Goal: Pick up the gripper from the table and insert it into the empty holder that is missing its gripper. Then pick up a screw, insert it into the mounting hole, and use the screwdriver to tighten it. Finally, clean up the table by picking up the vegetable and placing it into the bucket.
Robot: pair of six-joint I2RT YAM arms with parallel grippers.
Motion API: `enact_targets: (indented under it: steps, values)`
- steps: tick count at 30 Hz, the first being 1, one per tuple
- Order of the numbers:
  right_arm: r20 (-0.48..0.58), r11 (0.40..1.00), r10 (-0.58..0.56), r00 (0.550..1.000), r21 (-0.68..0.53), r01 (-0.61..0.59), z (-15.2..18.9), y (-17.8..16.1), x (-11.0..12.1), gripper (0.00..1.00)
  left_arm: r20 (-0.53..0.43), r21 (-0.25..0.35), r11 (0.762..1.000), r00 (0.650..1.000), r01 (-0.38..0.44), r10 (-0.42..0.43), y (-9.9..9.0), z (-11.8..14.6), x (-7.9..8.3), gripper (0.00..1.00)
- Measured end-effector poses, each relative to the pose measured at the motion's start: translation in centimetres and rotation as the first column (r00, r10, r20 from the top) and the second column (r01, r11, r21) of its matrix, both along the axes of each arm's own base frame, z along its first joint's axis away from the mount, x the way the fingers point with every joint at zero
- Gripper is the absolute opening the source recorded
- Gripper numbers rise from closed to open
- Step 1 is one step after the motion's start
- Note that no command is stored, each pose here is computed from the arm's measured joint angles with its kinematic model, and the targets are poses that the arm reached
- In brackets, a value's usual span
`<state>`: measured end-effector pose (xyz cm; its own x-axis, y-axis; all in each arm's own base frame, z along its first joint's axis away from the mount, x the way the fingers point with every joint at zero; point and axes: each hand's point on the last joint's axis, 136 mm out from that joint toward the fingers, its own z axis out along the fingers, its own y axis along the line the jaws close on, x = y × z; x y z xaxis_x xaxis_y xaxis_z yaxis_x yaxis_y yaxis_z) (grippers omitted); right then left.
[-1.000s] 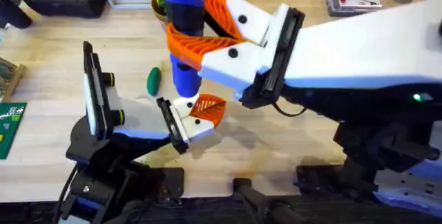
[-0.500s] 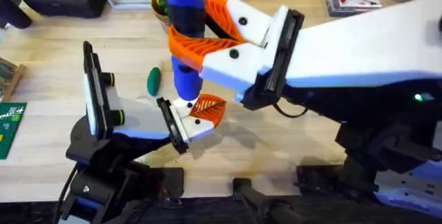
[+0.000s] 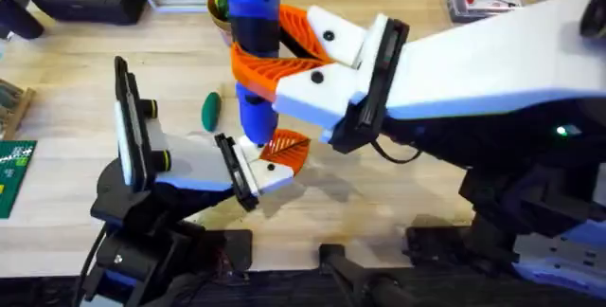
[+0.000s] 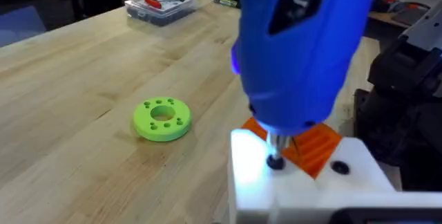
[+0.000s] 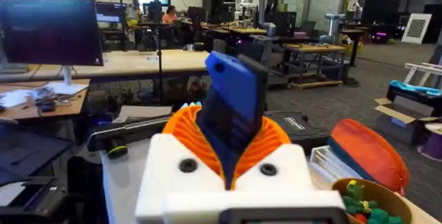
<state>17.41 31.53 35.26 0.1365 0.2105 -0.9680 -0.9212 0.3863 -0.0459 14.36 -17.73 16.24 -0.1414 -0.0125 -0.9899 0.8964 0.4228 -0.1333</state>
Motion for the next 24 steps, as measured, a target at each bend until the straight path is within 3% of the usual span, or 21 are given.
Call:
enact_targets:
  steps: [18, 24]
  values:
    - [0.002, 1.000, 0.000, 1.000, 0.003, 0.000, 0.1, 0.0, 0.0, 0.026, 0.000, 0.000, 1.000, 1.000, 0.000, 0.000, 0.0, 0.0, 0.0, 0.011]
    - [0.052, 0.996, -0.027, 0.998, 0.090, 0.022, 2.0, -0.8, -0.1, 0.026, 0.001, 0.000, 1.000, 1.000, 0.000, 0.000, 0.0, 0.0, 0.0, 0.011]
